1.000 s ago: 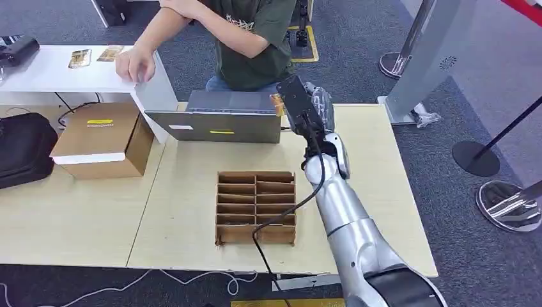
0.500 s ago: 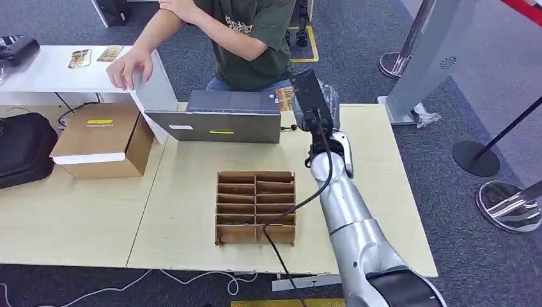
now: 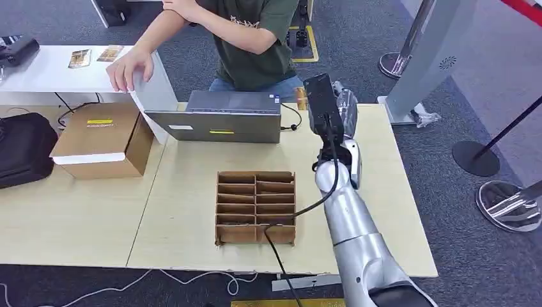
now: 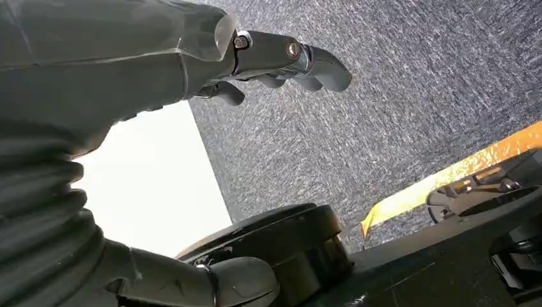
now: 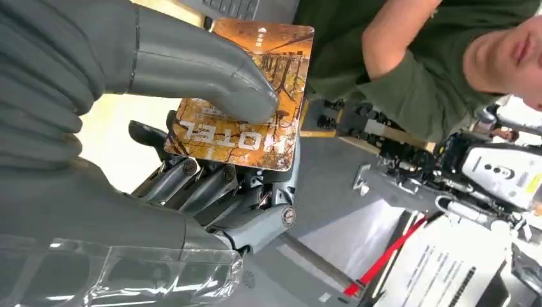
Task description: Pass the card to the sensor for recognition and then transmit it.
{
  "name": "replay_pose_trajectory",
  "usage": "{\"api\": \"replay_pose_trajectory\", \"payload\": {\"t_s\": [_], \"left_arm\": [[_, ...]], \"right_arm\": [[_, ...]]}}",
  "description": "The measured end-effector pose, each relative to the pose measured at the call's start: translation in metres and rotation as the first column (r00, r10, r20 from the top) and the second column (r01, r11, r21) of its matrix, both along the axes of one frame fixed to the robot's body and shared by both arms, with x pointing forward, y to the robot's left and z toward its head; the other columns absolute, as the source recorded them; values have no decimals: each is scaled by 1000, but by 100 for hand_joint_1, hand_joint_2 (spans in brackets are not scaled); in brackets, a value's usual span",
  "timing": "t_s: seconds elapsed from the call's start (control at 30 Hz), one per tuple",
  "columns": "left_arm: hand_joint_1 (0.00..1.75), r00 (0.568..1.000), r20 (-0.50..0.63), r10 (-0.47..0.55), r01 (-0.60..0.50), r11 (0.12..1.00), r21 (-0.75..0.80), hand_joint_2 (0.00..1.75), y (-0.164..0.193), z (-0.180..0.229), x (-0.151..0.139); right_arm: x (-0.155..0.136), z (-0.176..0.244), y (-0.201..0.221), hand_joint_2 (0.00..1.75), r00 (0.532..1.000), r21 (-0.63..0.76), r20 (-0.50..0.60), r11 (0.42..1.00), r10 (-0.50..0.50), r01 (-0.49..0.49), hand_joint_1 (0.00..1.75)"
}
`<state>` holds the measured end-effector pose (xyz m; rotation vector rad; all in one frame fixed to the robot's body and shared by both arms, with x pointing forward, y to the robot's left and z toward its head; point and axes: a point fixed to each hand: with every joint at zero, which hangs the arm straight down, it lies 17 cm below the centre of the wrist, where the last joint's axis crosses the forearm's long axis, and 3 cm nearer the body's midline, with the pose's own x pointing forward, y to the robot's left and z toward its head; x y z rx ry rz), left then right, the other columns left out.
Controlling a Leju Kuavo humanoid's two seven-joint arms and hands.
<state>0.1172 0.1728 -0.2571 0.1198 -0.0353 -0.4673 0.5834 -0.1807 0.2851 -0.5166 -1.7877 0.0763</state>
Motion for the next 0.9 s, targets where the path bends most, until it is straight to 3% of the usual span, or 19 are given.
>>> {"api": "replay_pose_trajectory", "payload": {"t_s": [0.9], "left_arm": [[0, 1000, 5, 6, -6, 1000, 19, 175, 3, 0, 0]], "right_arm": [[-38, -45, -62, 175, 993, 29, -45, 993, -113, 114, 175]]}}
